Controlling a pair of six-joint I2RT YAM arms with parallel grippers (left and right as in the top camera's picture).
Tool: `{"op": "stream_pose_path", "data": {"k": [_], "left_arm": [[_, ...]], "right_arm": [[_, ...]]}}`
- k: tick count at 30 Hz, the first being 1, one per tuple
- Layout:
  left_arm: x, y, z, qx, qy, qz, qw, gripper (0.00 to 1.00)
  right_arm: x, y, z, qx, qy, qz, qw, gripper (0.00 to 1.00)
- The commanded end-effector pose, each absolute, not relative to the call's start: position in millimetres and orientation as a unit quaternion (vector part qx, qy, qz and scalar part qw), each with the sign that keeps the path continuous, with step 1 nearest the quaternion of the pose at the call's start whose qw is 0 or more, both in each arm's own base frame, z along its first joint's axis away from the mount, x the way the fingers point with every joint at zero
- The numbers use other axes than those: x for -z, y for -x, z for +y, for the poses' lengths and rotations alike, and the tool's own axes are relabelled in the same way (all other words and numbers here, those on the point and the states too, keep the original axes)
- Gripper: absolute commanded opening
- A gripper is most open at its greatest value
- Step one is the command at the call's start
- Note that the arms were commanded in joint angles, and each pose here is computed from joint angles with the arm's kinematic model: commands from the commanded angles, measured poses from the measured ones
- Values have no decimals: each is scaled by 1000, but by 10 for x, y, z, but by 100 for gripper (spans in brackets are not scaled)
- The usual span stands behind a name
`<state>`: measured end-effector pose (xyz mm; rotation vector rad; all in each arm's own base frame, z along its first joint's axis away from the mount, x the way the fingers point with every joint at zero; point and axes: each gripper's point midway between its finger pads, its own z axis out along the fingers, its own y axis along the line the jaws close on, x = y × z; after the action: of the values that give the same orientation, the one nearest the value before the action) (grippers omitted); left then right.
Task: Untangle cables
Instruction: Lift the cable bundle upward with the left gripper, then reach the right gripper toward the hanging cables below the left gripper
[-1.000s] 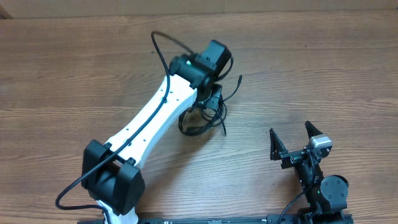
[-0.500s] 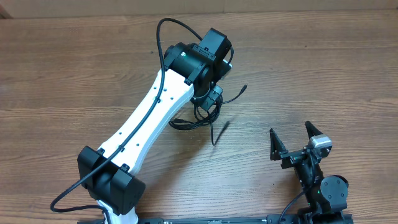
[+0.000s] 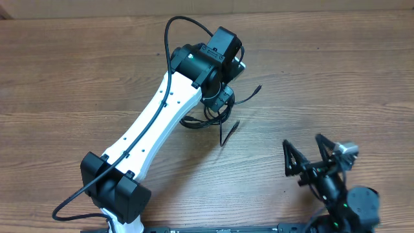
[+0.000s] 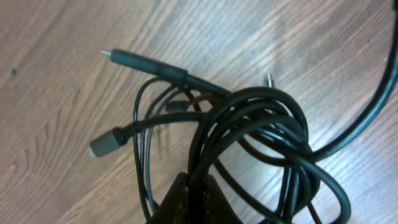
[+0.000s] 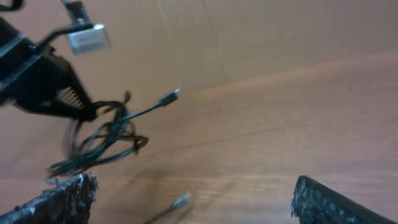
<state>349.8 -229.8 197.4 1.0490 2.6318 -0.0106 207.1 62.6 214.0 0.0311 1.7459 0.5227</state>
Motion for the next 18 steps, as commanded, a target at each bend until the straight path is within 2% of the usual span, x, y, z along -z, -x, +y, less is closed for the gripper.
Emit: {"op": "stream_pose_path", "data": {"k": [1, 5, 11, 14, 18], "left_arm": [[-2117, -3589, -2377, 16, -371, 910, 185, 4], [-2142, -3586, -2499, 47, -375, 905, 193, 4], [-2269, -3404, -2947, 185, -399, 878, 191, 4], [-2362, -3320, -3121, 242, -408, 859, 191, 4], [-2426, -3297, -3212, 270, -414, 847, 196, 4]], "right_arm": [[-2633, -1873, 665, -247, -8, 758, 604, 100], [-2978, -1764, 832, -282, 24, 769, 572, 100], [-3575, -1571, 1217, -374, 138, 690, 604, 100], [-3606, -1604, 1185, -400, 93, 693, 592, 100], [-3344, -1762, 1044, -401, -10, 735, 547, 100]]}}
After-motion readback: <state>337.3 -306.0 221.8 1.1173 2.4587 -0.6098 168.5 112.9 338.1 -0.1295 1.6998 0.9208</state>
